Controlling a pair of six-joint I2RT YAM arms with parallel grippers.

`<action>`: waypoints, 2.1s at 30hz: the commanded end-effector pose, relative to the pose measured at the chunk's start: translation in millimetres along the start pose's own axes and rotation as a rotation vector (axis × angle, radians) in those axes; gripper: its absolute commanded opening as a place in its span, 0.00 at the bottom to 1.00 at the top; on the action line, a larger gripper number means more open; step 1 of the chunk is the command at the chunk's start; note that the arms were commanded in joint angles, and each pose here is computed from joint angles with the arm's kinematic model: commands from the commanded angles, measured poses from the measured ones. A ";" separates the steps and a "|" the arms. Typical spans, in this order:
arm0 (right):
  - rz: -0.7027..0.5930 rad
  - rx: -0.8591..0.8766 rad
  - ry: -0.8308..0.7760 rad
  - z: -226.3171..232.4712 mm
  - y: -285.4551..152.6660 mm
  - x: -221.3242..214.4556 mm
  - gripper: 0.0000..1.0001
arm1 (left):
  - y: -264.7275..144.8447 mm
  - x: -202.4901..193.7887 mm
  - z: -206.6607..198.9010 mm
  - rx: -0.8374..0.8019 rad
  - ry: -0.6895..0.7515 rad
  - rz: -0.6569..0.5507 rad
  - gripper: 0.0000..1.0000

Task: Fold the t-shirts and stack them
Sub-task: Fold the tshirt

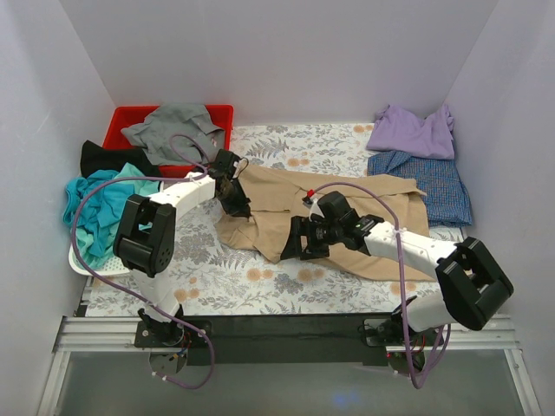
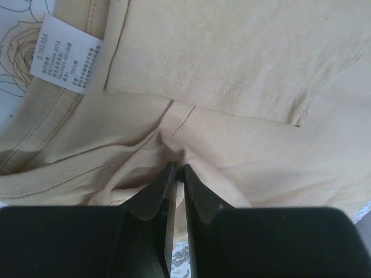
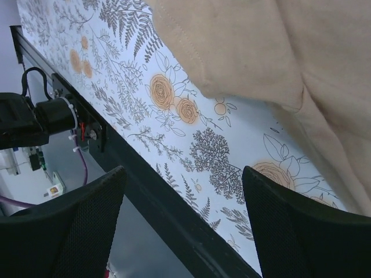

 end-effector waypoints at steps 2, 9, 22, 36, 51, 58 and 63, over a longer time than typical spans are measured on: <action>-0.044 -0.004 -0.003 10.7 10.2 17.2 0.85 | -5.6 4.5 -3.7 -0.034 0.021 -0.028 0.09; -0.086 -0.036 -0.028 2.3 37.5 29.5 0.79 | -6.3 4.4 -3.8 -0.046 0.036 -0.023 0.09; -0.016 -0.070 -0.023 -0.6 77.5 23.4 0.53 | -7.3 6.9 3.3 -0.031 0.065 -0.038 0.09; -0.053 -0.115 -0.102 8.2 57.9 33.3 0.01 | -8.8 13.5 9.6 -0.017 0.059 -0.048 0.09; -0.161 -0.320 -0.212 -18.7 37.1 94.0 0.01 | -14.5 22.5 23.3 0.021 0.034 -0.073 0.08; -0.148 -0.576 -0.154 -75.8 32.4 95.6 0.01 | -13.1 12.7 38.2 0.043 0.032 -0.056 0.08; -0.143 -0.677 -0.123 -106.3 32.7 99.8 0.03 | -13.9 7.5 51.3 0.072 0.029 -0.062 0.08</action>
Point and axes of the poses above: each gripper's point midway between its finger pads, its own y axis out along the fingers, its own z axis along the line the jaws close on, x = y × z, the point moved 3 cm from there along -y, back along the fingers, and after that the axes turned 14 degrees about -y, right-handed, at the moved point
